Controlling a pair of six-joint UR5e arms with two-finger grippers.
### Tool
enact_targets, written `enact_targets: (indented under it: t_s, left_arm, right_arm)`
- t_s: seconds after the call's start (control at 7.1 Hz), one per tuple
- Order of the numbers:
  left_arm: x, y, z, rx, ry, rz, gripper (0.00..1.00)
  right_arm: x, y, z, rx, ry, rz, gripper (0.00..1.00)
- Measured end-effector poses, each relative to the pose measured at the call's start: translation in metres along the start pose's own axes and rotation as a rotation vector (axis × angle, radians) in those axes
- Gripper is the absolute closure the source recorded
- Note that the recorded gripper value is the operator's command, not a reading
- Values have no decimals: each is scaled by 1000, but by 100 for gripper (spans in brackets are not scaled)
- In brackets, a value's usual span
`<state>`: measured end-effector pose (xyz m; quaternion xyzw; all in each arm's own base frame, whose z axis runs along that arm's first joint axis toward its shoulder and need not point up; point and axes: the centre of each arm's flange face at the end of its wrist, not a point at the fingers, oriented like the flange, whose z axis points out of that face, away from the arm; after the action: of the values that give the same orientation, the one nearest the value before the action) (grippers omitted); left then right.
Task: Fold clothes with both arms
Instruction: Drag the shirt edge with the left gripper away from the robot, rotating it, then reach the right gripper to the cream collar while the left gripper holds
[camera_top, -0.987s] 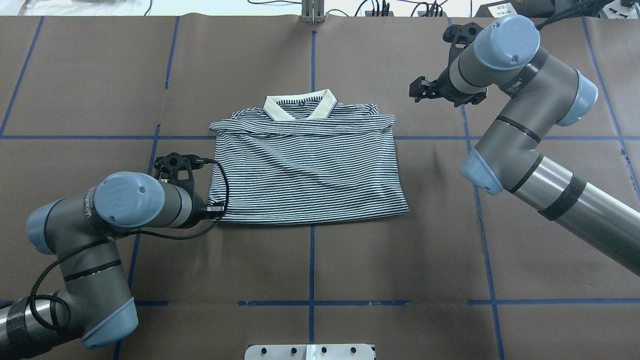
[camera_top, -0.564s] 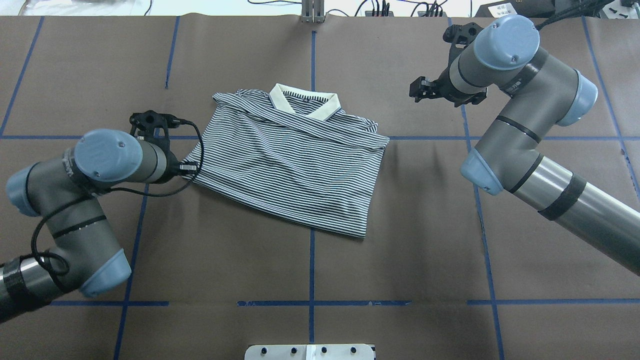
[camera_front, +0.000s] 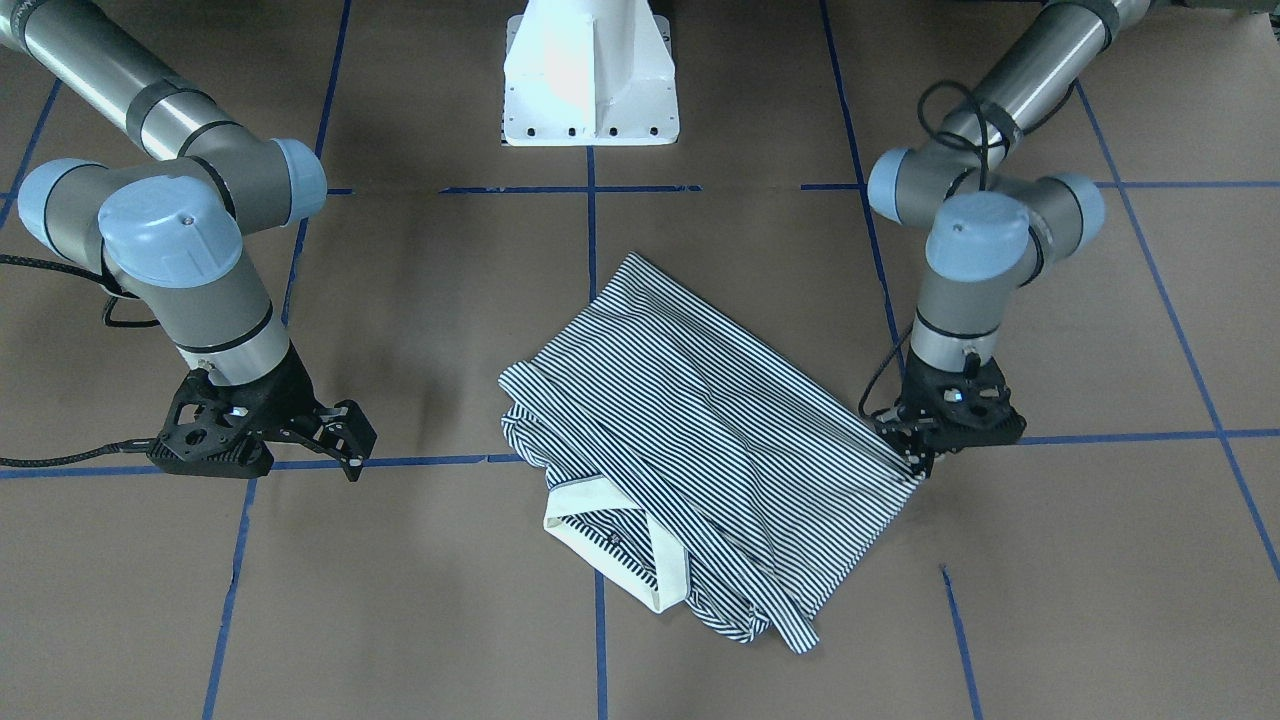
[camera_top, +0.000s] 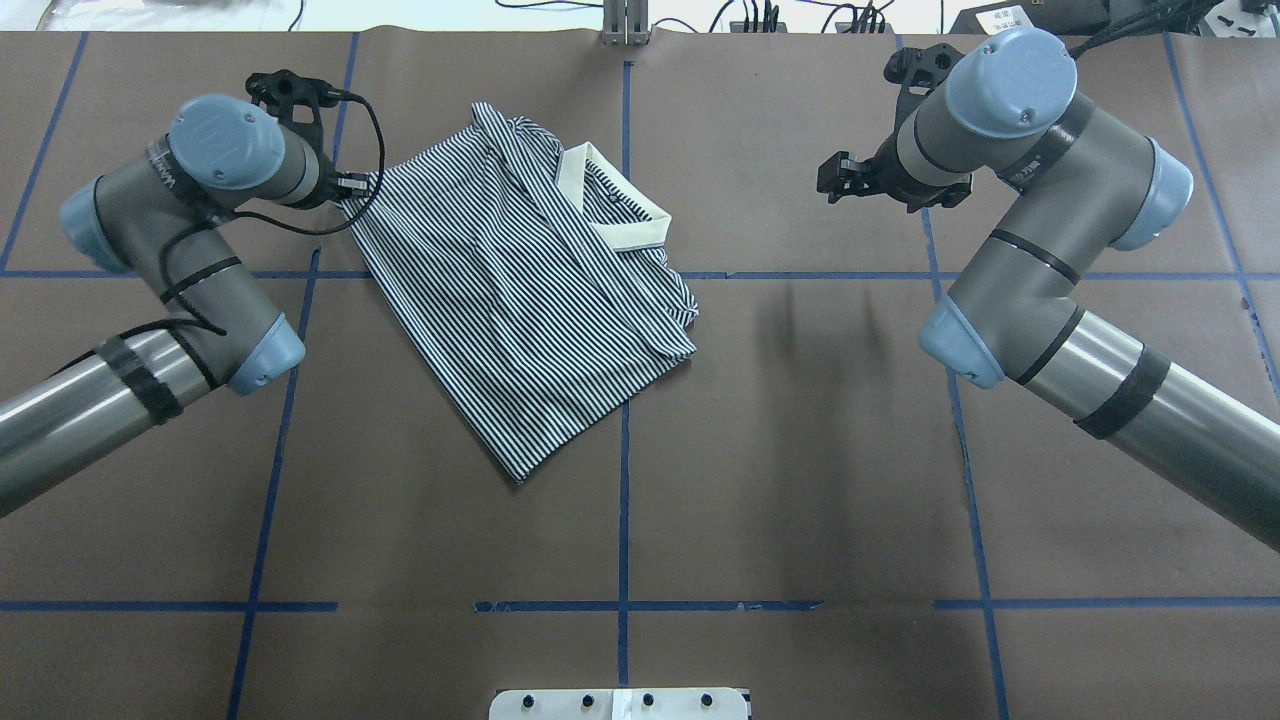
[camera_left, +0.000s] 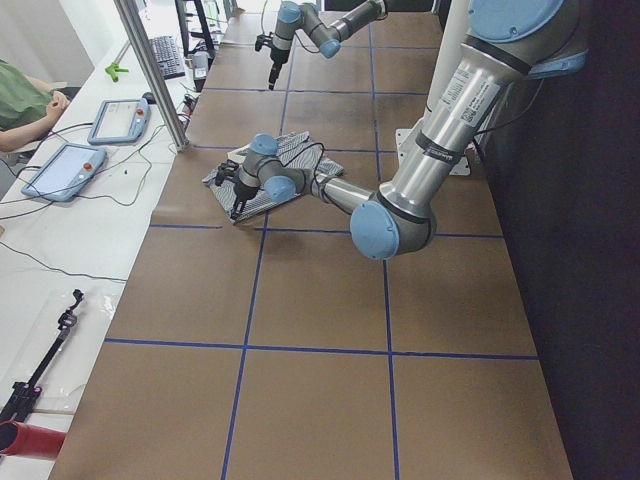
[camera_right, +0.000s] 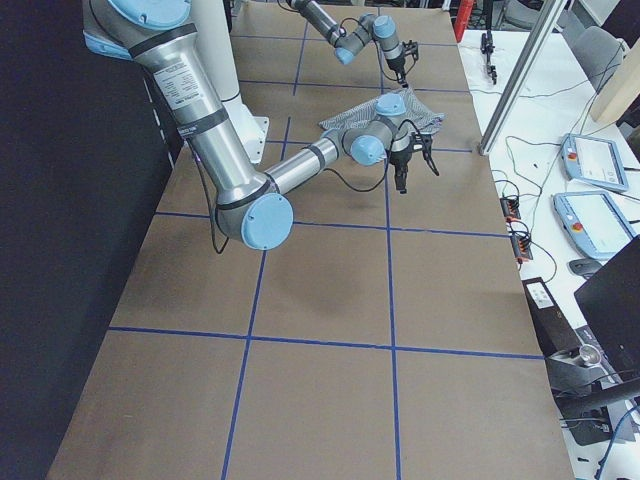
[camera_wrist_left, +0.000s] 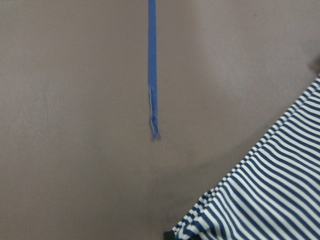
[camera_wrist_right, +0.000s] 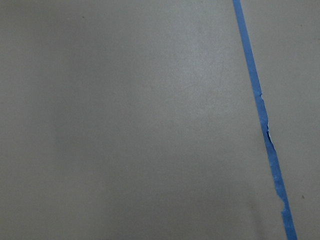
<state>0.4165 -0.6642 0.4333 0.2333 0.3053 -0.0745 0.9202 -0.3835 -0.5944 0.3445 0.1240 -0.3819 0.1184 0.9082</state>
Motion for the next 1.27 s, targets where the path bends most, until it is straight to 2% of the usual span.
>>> enact_targets:
  t_s: [0.14,0.28,0.42,0.7,0.99,1.27]
  left_arm:
    - [-6,-19,18,31,-15,21,44]
    - [-15,-30,24,48,-25,52,0]
    - [-22,-38,24,59,-29,104,0]
    - [-31,-47,11,57,12,188,0]
    - [-32,-43,0,43,64,205,0]
    - [-32,-42,-2,41,75,201,0]
  right_arm:
    - [-1,0,-1,1,-2,1,0]
    - [-4,0,-1,1,-4,10,0]
    - [-10,2,-2,0,-10,40,0]
    - [-54,10,-1,18,-31,159,13]
    - [-133,16,15,83,-33,329,26]
    - [-204,23,45,151,-71,459,26]
